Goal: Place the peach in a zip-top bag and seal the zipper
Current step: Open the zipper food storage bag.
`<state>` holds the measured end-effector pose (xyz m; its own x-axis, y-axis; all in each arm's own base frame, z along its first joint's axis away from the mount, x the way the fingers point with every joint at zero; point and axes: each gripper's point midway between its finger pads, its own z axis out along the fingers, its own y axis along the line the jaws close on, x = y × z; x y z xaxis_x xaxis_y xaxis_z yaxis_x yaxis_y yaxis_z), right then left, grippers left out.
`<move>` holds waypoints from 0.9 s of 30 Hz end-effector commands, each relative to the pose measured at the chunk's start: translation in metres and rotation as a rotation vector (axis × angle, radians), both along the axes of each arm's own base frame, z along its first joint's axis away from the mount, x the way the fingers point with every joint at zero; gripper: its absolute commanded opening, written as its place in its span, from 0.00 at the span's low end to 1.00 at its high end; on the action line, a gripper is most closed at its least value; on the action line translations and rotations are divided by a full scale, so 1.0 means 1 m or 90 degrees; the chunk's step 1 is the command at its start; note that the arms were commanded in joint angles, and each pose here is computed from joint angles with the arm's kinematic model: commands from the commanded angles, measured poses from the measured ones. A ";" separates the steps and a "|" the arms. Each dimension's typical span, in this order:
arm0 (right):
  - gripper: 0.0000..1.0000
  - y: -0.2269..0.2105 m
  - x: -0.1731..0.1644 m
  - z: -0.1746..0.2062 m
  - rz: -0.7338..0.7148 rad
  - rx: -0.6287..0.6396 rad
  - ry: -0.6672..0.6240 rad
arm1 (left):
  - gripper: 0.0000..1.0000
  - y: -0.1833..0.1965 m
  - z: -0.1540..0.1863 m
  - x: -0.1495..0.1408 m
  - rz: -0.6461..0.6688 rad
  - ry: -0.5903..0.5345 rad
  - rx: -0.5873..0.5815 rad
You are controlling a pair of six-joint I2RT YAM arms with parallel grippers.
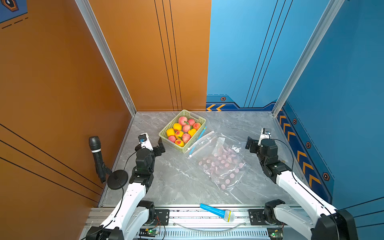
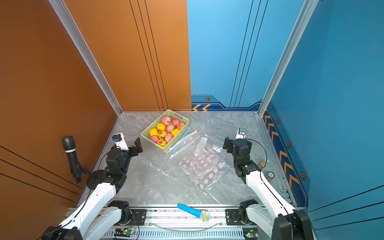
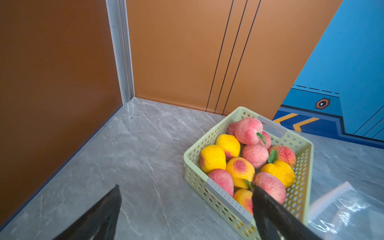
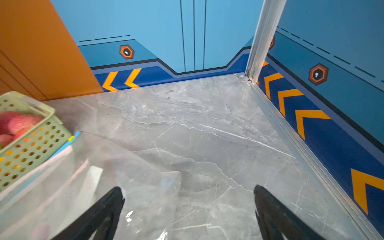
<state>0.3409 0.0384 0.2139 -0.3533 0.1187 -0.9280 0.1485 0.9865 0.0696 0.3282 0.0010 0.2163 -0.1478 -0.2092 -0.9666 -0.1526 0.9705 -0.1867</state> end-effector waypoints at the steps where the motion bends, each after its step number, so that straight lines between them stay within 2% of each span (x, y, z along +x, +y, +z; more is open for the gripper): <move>1: 1.00 0.001 -0.037 -0.010 -0.042 -0.008 0.099 | 0.98 -0.010 -0.022 -0.017 0.005 0.081 -0.053; 5: 1.00 0.035 -0.064 -0.007 -0.020 0.052 0.142 | 0.98 -0.042 -0.027 -0.027 -0.047 0.088 -0.078; 11: 1.00 0.080 -0.104 -0.030 0.001 0.097 0.204 | 0.98 -0.079 -0.033 -0.041 -0.088 0.104 -0.041; 18: 1.00 0.139 -0.127 -0.068 0.071 0.161 0.264 | 0.98 -0.087 -0.040 -0.042 -0.092 0.137 -0.028; 23: 1.00 0.147 -0.131 -0.099 0.053 0.180 0.302 | 0.98 -0.088 -0.043 -0.043 -0.094 0.143 -0.039; 26: 0.89 0.143 -0.127 -0.118 0.033 0.191 0.315 | 0.98 -0.091 -0.044 -0.042 -0.100 0.143 -0.044; 27: 0.82 0.139 -0.125 -0.126 0.021 0.195 0.321 | 0.98 -0.092 -0.044 -0.042 -0.102 0.145 -0.045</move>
